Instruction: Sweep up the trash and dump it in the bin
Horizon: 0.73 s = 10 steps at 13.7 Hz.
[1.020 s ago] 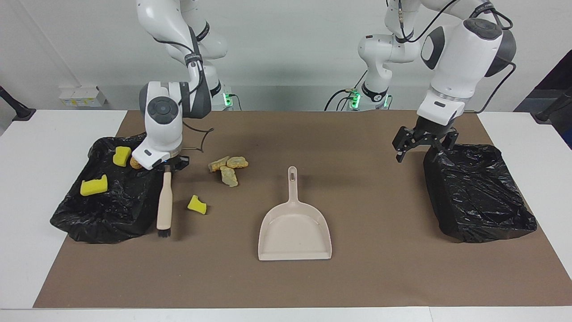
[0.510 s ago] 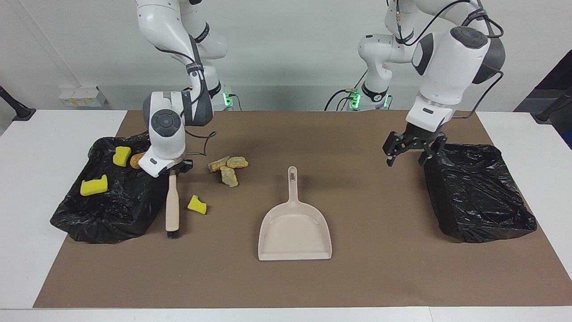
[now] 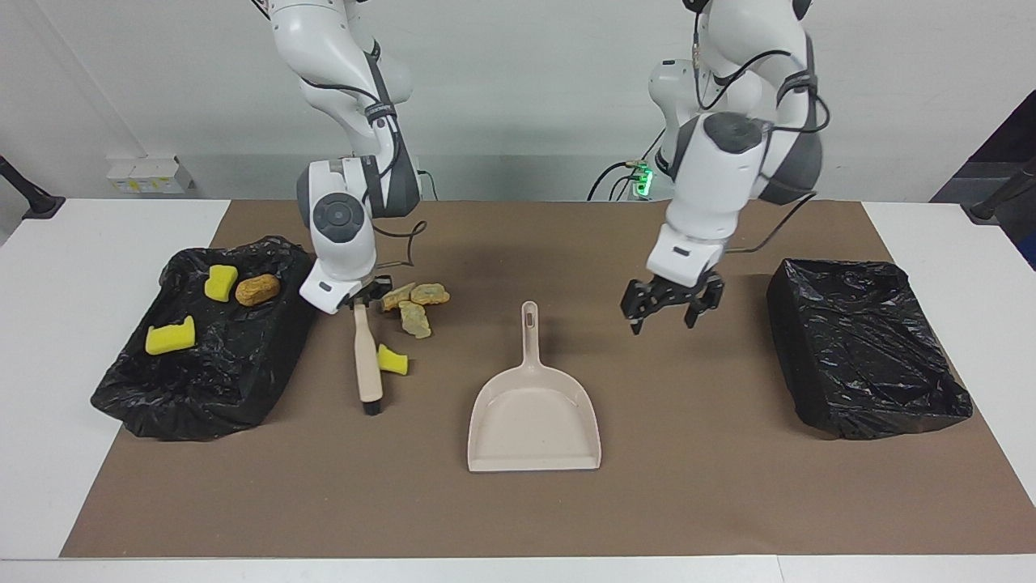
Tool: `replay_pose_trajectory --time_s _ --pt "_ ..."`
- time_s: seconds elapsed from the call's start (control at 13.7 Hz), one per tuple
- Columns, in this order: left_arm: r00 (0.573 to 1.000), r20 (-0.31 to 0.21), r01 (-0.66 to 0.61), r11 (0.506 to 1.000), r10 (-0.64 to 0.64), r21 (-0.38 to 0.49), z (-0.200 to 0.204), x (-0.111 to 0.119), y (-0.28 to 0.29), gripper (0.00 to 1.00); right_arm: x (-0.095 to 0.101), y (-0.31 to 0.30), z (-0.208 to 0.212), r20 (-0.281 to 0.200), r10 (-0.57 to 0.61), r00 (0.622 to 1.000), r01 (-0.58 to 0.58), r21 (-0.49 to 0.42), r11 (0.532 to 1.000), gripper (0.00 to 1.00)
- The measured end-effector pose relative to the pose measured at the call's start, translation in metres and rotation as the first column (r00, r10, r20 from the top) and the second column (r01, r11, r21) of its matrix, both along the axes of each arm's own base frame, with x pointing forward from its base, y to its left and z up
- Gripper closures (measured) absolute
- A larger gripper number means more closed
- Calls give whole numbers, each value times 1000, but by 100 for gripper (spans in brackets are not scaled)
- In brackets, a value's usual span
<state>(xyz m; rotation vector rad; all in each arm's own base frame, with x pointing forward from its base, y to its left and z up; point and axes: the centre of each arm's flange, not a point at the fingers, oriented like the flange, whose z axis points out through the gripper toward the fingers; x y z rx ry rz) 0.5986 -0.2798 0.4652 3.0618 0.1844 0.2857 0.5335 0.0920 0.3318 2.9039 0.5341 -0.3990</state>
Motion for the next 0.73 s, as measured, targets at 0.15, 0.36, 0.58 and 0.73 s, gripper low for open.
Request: replay_pose_trajectory --time_s 0.15,0.36,0.58,0.73 --pt "1000 -14 -10 1000 10 -7 -14 -7 -31 0 1 2 5 -16 67 998 -67 15 998 74" --pt "1000 -14 -13 1000 13 -27 -34 -17 -78 0 11 -6 33 -44 69 997 -68 11 998 74" --pt "1000 -9 15 999 -16 -35 -41 -27 -103 0 14 -24 62 -46 5 999 -5 2 1000 74" --pt "1000 -8 19 999 -20 -38 -47 -28 -107 0 5 -26 71 -68 -93 993 91 -39 995 74"
